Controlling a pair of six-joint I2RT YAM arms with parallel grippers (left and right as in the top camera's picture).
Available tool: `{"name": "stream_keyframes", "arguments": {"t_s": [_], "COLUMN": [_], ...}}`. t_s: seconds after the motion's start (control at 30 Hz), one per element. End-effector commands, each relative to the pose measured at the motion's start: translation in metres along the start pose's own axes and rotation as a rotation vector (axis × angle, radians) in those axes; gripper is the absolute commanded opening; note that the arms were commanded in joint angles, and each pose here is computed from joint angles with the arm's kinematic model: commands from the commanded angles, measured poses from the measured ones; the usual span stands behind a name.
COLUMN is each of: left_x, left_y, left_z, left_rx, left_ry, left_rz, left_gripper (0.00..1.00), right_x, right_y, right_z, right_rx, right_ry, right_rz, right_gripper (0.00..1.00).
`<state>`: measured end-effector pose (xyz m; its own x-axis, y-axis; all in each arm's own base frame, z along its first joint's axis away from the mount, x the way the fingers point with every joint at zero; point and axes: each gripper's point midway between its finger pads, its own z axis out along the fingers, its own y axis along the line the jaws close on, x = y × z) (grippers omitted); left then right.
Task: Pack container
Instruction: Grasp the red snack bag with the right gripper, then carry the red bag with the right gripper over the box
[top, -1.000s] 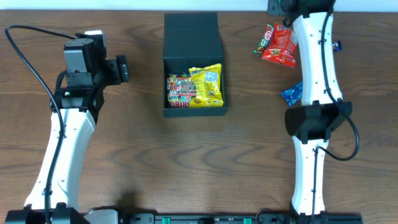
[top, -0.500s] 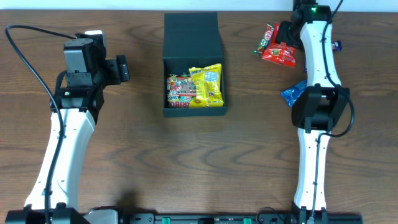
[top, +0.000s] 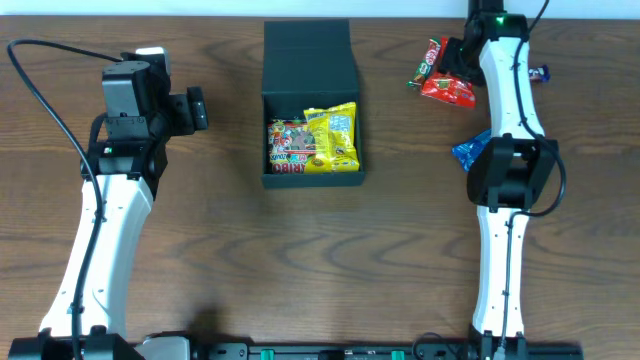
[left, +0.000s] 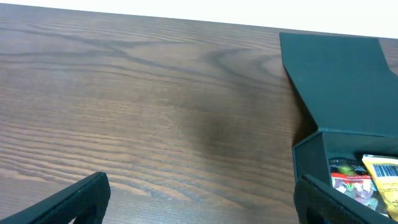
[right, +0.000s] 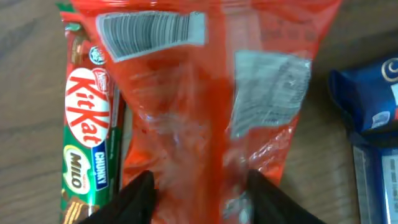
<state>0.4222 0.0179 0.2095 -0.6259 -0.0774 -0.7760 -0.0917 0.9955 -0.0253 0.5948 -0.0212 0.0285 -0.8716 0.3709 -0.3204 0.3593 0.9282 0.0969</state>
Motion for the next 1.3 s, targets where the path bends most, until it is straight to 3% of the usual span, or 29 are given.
{"name": "stream_keyframes", "arguments": {"t_s": [0.0,0.3,0.6,0.9,1.07,1.27], "left_x": [0.004,0.005,0.004,0.001,-0.003,-0.004], "left_y": [0.003,0.003,0.003,0.003,0.004,0.012], "left_z": [0.004,0.004,0.004,0.004,0.004,0.004], "left_rx": [-0.011,-0.011,-0.011,-0.010,-0.015,-0.062], "left_ry": [0.013,0.014,0.013,-0.003,-0.018,-0.022], "left_rz": [0.014,0.014,0.013,0.013,0.012,0.012], "left_gripper": [0.95,0.96,0.95,0.95,0.95,0.95], "right_x": [0.005,0.005,-0.009,-0.046,-0.020,0.055], "right_y": [-0.001,-0.001,0.002,0.026,0.076,0.167], "right_z": [0.011,0.011,-0.021,-0.166,-0.215,-0.211], "right_rx": [-0.003,-0.003,-0.014,-0.042,-0.106,-0.224], "right_ry": [0.020,0.020,-0.031,-0.284,-0.307,-0.178], "right_rz": [0.013,0.017,0.017,-0.038,-0.124,-0.260], "right_gripper": [0.36,0.01,0.01,0.01,0.01,0.01]}}
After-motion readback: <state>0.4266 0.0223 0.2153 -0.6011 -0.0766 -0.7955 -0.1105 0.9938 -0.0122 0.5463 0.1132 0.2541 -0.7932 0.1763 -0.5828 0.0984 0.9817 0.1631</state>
